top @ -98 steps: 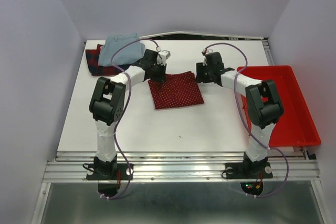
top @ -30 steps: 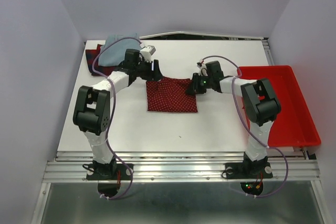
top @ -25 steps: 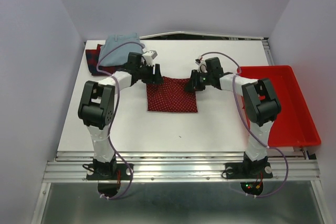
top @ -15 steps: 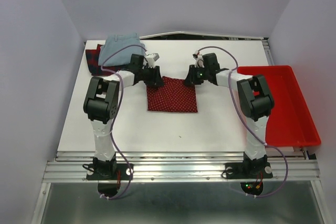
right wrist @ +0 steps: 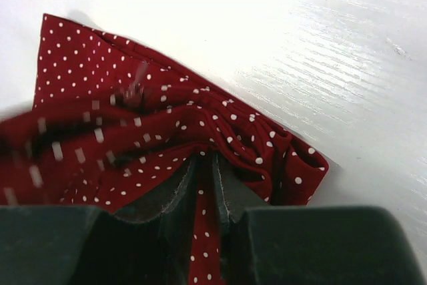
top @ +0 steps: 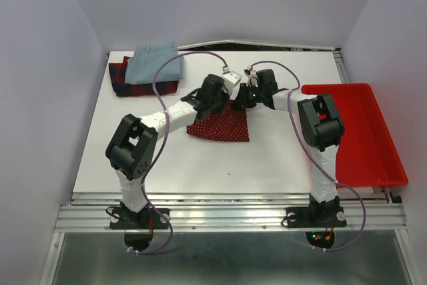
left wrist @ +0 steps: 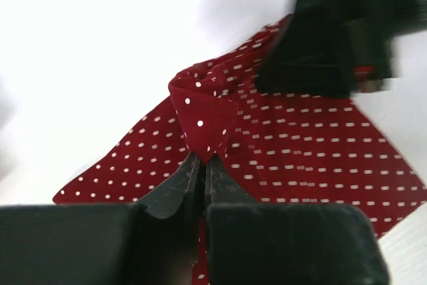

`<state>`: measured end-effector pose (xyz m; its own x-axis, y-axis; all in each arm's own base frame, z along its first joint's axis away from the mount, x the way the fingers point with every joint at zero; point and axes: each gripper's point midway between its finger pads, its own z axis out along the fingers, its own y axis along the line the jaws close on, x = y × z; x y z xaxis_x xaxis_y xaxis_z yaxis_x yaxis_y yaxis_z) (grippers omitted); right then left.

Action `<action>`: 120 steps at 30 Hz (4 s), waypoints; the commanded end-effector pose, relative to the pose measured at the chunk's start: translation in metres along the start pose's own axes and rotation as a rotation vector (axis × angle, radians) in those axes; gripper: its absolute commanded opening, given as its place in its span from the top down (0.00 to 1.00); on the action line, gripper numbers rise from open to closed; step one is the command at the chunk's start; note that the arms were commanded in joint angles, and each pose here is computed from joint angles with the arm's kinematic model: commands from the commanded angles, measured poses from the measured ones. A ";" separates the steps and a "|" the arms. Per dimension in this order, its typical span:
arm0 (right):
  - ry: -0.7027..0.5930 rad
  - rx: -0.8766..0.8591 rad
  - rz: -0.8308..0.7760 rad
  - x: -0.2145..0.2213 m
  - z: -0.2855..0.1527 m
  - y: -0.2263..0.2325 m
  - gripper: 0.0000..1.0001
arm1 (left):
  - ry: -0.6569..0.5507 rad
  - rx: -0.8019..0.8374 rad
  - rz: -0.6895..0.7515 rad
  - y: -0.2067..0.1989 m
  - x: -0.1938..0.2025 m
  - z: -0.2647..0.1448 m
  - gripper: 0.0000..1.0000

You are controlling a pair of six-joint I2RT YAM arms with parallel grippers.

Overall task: Fold and stack the skirts
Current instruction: Fold the skirt

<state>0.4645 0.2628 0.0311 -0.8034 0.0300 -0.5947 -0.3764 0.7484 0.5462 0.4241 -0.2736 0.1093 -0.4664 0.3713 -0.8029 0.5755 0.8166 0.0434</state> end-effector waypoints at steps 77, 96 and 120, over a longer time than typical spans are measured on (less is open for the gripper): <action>0.015 0.252 -0.212 -0.001 0.108 0.127 0.99 | -0.039 0.077 -0.613 0.104 0.109 -0.091 0.01; -0.096 0.198 -0.169 -0.047 0.070 0.168 0.62 | -0.128 0.157 -0.676 0.086 0.094 -0.083 0.01; -0.035 0.383 -0.276 0.003 0.124 0.112 0.73 | -0.115 0.028 -0.655 0.117 0.113 -0.104 0.01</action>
<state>0.4777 0.4343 0.0391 -0.6662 -0.1590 -0.7287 -0.3845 0.9104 0.1528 0.3725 -0.0851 0.0807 -0.6656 -0.2776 -0.6927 0.1667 0.8495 -0.5006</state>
